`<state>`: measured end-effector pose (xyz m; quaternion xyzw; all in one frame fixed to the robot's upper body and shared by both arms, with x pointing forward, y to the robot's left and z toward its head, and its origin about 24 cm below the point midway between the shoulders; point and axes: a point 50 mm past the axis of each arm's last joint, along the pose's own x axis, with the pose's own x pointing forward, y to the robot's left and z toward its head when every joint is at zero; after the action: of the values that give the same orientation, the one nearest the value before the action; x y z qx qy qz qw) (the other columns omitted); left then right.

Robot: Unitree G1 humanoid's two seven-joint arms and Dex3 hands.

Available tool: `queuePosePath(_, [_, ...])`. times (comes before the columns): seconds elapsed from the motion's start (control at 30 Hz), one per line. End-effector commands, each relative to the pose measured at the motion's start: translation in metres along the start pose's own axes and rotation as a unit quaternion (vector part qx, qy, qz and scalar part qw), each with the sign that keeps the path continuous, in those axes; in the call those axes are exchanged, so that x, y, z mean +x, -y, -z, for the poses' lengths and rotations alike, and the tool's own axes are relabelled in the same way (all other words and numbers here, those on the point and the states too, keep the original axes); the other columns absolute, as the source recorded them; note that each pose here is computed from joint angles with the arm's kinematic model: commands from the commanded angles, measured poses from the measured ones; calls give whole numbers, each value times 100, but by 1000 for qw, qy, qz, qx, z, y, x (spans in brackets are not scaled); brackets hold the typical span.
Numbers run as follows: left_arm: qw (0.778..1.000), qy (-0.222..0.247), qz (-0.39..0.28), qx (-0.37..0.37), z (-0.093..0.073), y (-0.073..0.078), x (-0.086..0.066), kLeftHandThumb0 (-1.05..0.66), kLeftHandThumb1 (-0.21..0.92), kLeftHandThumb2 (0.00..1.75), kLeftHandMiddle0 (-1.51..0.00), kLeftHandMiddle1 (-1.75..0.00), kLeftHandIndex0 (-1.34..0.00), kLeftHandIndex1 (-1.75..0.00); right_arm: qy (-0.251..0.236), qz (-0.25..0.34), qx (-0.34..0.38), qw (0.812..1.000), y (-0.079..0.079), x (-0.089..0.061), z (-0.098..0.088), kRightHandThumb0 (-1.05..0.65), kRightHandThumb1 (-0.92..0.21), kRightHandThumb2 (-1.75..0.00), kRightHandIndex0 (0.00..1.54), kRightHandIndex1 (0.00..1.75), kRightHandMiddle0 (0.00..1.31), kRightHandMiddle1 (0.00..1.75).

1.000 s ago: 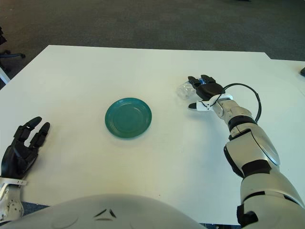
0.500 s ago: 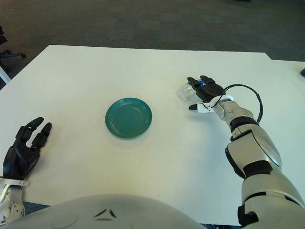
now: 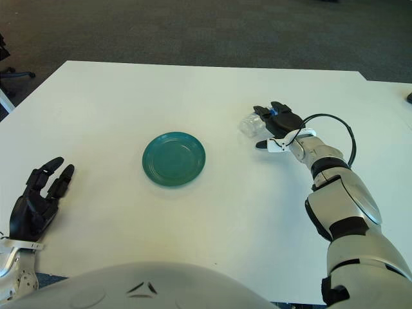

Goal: Put the bottle into the plate.

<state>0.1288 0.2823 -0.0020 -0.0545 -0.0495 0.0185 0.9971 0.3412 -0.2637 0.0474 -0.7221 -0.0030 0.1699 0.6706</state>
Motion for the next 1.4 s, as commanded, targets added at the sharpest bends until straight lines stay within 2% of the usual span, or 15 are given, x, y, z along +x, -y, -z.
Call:
queuePosePath(0.0, [1000, -19, -4, -11, 9, 6, -3, -90, 92, 97, -29, 0, 0, -74, 1, -29, -5, 1000, -19, -9, 2, -85, -92, -25, 36, 64, 3, 127])
queuePosePath(0.03, [1000, -19, -4, -11, 9, 6, -3, -90, 92, 97, -29, 0, 0, -74, 2, -26, -6, 1000, -19, -9, 2, -81, -92, -23, 35, 81, 4, 137])
queuePosePath(0.17, [1000, -19, -4, -11, 9, 8, -2, -90, 92, 97, -29, 0, 0, -74, 10, -13, -16, 1000, -18, -10, 2, -73, -92, -17, 37, 119, 10, 166])
queuePosePath(0.2, [1000, -19, -4, -11, 9, 8, -2, -90, 92, 97, -29, 0, 0, -74, 14, -9, -19, 1000, -18, -11, 1, -72, -92, -16, 38, 122, 12, 168])
queuePosePath(0.27, [1000, -19, -4, -11, 10, 9, -2, -90, 92, 97, -29, 0, 0, -74, 22, -1, -22, 1000, -18, -12, 1, -68, -92, -15, 44, 153, 24, 172])
queuePosePath(0.37, [1000, -20, -4, -11, 10, 10, -1, -90, 92, 97, -29, 0, 0, -74, 27, 2, -25, 999, -18, -13, 1, -67, -92, -17, 52, 168, 36, 174])
queuePosePath(0.53, [1000, -20, -4, -11, 11, 12, 0, -90, 92, 97, -29, 0, 0, -74, 38, 8, -43, 998, -17, -13, 0, -68, -92, -28, 67, 173, 52, 174])
queuePosePath(0.77, [1000, -20, -4, -10, 12, 13, 1, -90, 92, 97, -29, 0, 0, -74, 59, 24, -62, 996, -5, -9, -2, -70, -92, -44, 84, 175, 70, 175])
queuePosePath(1.0, [1000, -20, -4, -11, 12, 14, 2, -90, 92, 97, -29, 0, 0, -74, 47, 22, -62, 997, -8, -9, -1, -69, -92, -52, 94, 175, 78, 175])
queuePosePath(1.37, [1000, -20, -4, -11, 13, 16, 4, -90, 92, 97, -29, 0, 0, -74, 37, 27, -53, 998, -7, -8, 0, -64, -92, -57, 101, 175, 87, 175])
